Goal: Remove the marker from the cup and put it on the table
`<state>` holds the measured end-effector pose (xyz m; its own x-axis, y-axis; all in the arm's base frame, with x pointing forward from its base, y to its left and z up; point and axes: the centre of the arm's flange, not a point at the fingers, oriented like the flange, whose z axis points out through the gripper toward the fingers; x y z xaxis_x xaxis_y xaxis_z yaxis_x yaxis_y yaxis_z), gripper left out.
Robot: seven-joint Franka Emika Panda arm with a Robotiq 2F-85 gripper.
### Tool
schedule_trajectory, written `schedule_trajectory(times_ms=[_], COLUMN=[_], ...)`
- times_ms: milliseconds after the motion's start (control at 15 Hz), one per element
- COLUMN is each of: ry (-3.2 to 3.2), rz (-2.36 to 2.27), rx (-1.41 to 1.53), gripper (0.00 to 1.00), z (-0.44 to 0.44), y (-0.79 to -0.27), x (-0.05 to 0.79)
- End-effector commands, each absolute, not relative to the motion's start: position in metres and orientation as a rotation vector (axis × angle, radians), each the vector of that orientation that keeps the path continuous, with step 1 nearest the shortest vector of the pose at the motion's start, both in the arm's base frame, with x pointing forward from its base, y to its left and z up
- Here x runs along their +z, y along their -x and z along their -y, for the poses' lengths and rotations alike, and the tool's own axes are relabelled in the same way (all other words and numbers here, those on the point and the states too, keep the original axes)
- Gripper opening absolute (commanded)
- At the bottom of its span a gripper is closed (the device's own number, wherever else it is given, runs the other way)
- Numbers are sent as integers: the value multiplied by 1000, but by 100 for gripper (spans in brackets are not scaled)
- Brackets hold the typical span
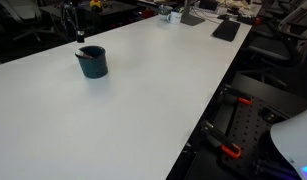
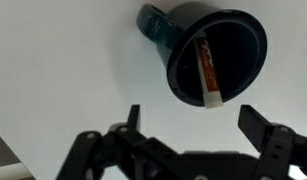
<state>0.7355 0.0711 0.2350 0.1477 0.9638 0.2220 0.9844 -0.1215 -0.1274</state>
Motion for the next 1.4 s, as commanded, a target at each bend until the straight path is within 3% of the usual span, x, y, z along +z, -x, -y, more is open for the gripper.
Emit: schedule_trajectory(times_ms=[0,333,400,467,600,800,1333], ry=[2201,2199,2198,2195,2195,2196,2182], rz=[1880,1861,1856,1853,1846,1838,1831], rx=[-70,-44,-40,-36,-29,-22,16], gripper=[100,98,95,83,78,60,64], z=[-88,-93,-93,-92,-90,-88,-91], y=[-738,-736,-736,-735,-734,-733,-728], x=[240,234,233,231,228,225,224])
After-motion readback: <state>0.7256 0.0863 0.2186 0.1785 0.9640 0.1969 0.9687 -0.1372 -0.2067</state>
